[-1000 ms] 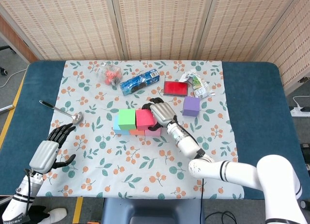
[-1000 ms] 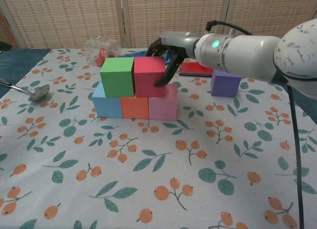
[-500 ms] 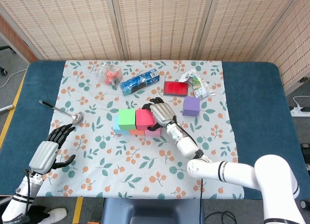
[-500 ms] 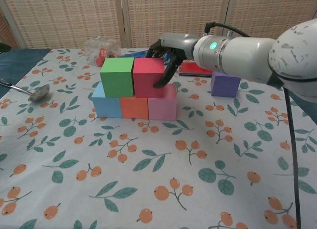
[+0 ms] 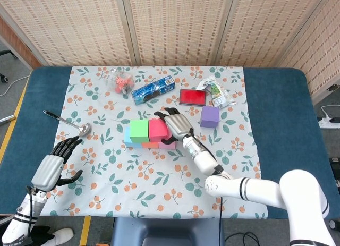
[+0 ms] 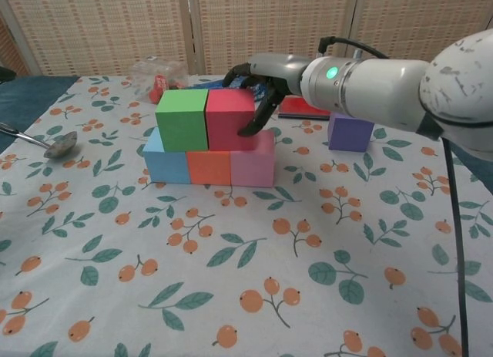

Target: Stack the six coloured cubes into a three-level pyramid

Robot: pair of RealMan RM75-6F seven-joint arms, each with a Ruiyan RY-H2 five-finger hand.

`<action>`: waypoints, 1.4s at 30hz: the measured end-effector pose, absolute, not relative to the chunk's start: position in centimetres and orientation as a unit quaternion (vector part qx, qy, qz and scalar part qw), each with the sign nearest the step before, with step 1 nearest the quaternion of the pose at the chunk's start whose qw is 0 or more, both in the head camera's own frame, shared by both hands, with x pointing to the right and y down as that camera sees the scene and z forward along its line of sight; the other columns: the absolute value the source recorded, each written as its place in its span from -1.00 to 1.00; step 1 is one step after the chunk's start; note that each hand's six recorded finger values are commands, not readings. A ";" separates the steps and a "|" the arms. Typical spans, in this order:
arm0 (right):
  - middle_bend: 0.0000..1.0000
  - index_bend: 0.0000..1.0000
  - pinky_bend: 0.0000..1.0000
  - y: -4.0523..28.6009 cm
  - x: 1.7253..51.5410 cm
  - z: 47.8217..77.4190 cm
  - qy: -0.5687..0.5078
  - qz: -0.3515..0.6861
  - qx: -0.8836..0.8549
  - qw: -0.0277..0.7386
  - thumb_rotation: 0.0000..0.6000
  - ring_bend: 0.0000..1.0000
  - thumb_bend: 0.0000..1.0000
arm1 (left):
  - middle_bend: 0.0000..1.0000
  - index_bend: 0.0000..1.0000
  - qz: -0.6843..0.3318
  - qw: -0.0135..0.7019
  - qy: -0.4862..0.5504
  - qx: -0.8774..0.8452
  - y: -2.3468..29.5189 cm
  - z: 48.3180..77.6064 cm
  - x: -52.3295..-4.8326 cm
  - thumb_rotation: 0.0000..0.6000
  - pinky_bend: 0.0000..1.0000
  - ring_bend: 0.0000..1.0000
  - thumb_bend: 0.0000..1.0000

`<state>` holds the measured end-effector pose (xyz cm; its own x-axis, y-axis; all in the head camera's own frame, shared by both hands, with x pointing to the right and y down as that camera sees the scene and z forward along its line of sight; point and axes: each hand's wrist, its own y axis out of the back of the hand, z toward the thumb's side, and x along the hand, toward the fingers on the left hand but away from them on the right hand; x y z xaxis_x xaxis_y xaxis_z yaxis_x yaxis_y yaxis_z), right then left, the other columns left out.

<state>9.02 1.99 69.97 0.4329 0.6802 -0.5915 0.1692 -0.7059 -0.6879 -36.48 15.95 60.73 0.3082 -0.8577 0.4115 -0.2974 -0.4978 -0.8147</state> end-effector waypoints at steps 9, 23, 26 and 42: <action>-0.49 -0.80 -1.00 2.4 9.1 69.8 -0.263 0.462 -0.799 0.279 1.00 -0.95 -0.73 | -0.95 -0.88 -0.440 0.318 0.389 -0.745 16.0 60.8 -36.5 1.00 -0.82 -1.00 -0.36; -0.49 -0.82 -1.00 2.9 9.1 69.6 -0.261 0.468 -0.797 0.278 1.00 -0.96 -0.73 | -0.95 -0.89 -0.438 0.316 0.389 -0.746 16.0 60.9 -36.5 1.00 -0.82 -1.00 -0.35; -0.49 -0.81 -1.00 2.8 9.1 69.6 -0.262 0.470 -0.795 0.280 1.00 -0.95 -0.73 | -0.95 -0.89 -0.439 0.315 0.389 -0.746 16.0 60.9 -36.5 1.00 -0.82 -1.00 -0.35; -0.39 -0.52 -1.00 2.6 8.9 69.6 -0.272 0.469 -0.790 0.287 1.00 -0.90 -0.73 | -0.96 -0.91 -0.436 0.315 0.391 -0.747 16.1 60.8 -36.5 1.00 -0.83 -1.00 -0.35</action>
